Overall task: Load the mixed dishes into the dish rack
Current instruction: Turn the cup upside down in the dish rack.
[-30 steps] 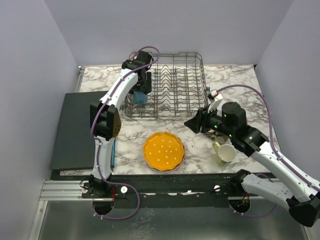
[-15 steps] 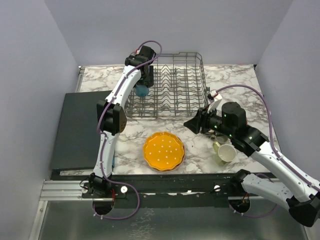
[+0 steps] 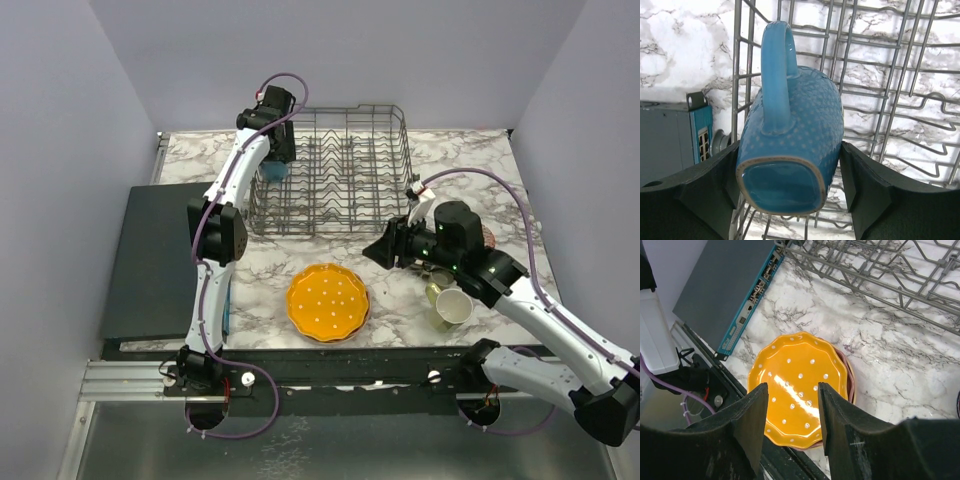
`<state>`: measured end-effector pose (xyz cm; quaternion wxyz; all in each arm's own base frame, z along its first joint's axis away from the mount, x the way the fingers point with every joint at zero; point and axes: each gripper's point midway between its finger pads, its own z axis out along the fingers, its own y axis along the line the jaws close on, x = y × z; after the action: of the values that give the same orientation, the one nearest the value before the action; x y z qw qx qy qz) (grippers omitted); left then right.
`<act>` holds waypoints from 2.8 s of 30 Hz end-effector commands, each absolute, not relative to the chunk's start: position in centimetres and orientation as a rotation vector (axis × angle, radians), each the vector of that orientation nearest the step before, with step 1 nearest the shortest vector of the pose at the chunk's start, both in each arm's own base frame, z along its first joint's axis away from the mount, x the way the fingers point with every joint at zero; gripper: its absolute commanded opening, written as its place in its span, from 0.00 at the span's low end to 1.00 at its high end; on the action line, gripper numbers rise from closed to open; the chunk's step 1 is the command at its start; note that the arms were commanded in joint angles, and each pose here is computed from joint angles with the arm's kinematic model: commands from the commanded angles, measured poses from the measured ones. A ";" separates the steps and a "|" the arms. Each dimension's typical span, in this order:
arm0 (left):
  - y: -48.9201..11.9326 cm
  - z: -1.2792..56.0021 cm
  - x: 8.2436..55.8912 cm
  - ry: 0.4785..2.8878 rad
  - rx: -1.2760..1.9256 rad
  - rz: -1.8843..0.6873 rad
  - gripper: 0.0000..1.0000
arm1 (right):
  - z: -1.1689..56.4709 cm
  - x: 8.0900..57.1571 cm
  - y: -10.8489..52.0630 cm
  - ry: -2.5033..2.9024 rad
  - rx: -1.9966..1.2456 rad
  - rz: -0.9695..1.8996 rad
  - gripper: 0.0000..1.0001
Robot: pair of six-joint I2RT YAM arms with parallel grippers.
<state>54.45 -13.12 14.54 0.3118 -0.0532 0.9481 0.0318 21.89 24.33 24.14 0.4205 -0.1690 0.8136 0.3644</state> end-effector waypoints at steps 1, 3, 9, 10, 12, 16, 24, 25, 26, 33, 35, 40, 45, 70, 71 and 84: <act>-13.3 16.2 57.3 2.386 -0.142 0.057 0.00 | 24.8 21.8 25.2 2.019 -0.447 0.955 0.50; -13.4 15.9 57.8 2.378 -0.139 0.046 0.00 | 24.7 22.0 25.4 2.024 -0.449 0.956 0.50; -13.6 15.3 59.0 2.358 -0.132 0.024 0.00 | 24.0 22.5 25.9 2.042 -0.452 0.956 0.50; -13.7 15.2 59.1 2.356 -0.129 0.021 0.00 | 23.9 22.6 26.0 2.045 -0.452 0.956 0.50; -13.5 15.1 59.4 2.347 -0.132 0.032 0.00 | 23.8 22.9 26.3 2.051 -0.458 0.955 0.50; -13.0 15.1 60.0 2.330 -0.143 0.036 0.00 | 23.6 23.2 26.7 2.061 -0.471 0.957 0.50; -12.9 15.4 61.1 2.297 -0.143 -0.001 0.03 | 22.9 23.7 27.2 2.071 -0.475 0.962 0.50; -12.9 15.2 61.2 2.298 -0.143 -0.010 0.03 | 22.8 23.8 27.3 2.073 -0.474 0.961 0.50; -13.0 15.2 61.3 2.296 -0.144 -0.020 0.03 | 22.8 23.8 27.3 2.073 -0.475 0.963 0.50; -13.3 14.5 61.8 2.296 -0.143 -0.042 0.03 | 22.7 23.9 27.6 2.072 -0.475 0.973 0.50; -13.3 14.3 61.9 2.295 -0.144 -0.049 0.03 | 22.5 24.0 27.6 2.078 -0.474 0.969 0.50; -13.4 14.2 62.3 2.285 -0.146 -0.055 0.05 | 22.4 24.0 27.7 2.079 -0.473 0.970 0.50; -13.2 14.3 62.5 2.272 -0.149 -0.048 0.05 | 22.1 24.2 27.6 2.086 -0.467 0.959 0.50; -13.8 15.9 63.4 2.213 -0.153 -0.093 0.13 | 21.5 24.7 28.2 2.093 -0.487 0.959 0.50; -13.7 15.9 63.5 2.212 -0.153 -0.094 0.13 | 21.5 24.7 28.2 2.094 -0.491 0.961 0.50; -13.5 12.4 62.8 2.286 -0.139 -0.057 0.12 | 20.7 25.1 28.7 2.109 -0.501 0.964 0.50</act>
<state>61.72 -13.51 12.12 0.3927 -0.0554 0.9178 -0.0174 24.65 27.55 19.11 0.3614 -0.1789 0.8416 0.3592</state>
